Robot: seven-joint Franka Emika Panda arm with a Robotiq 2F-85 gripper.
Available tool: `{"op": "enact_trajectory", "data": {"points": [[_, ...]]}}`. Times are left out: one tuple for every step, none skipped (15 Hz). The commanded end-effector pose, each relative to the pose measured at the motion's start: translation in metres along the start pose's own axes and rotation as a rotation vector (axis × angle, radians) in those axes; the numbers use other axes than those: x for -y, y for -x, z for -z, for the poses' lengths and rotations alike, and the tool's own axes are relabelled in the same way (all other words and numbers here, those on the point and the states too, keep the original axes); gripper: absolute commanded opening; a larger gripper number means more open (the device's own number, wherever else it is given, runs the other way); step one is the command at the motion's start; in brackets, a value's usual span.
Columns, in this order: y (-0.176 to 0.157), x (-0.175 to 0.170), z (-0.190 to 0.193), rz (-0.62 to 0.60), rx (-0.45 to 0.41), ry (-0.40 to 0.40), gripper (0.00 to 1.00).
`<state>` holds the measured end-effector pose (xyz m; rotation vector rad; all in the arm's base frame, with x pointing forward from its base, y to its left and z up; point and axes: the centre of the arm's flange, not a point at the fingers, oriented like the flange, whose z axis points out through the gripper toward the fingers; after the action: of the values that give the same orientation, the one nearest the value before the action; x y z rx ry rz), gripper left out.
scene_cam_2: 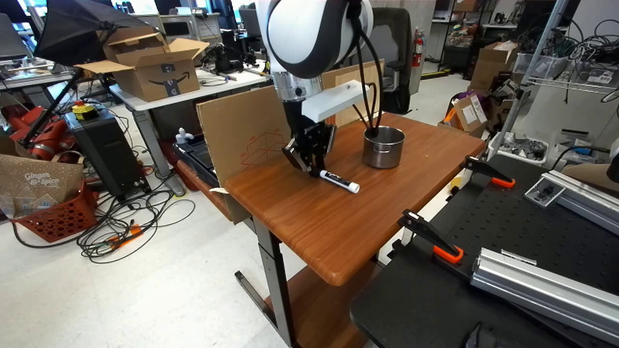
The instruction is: Pick up the marker and put it in the cup
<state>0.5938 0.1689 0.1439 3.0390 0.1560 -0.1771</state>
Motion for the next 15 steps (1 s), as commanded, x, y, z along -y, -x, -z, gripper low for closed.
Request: {"op": "enact_trajectory", "data": {"points": [[-0.004,0.004,-0.003,0.004,0.013,0.039,0.03],[-0.002,0.004,-0.002,0.007,0.013,0.040,0.06],[0.000,0.004,0.000,0.010,0.012,0.041,0.06],[0.002,0.003,0.002,0.013,0.012,0.041,0.06],[0.005,0.002,0.006,0.012,0.007,0.043,0.06],[0.009,0.000,0.012,0.013,0.005,0.047,0.06],[0.012,-0.001,0.016,0.015,0.003,0.050,0.06],[0.017,-0.005,0.022,0.014,-0.004,0.056,0.06],[0.021,-0.007,0.028,0.014,-0.011,0.065,0.06],[0.027,-0.011,0.036,0.009,-0.024,0.070,0.06],[0.033,-0.015,0.045,0.008,-0.035,0.073,0.06],[0.041,-0.019,0.055,0.004,-0.051,0.077,0.06],[0.049,-0.023,0.064,-0.002,-0.068,0.081,0.06],[0.058,-0.027,0.073,-0.007,-0.080,0.086,0.06],[0.067,-0.032,0.082,-0.013,-0.097,0.088,0.06]]}}
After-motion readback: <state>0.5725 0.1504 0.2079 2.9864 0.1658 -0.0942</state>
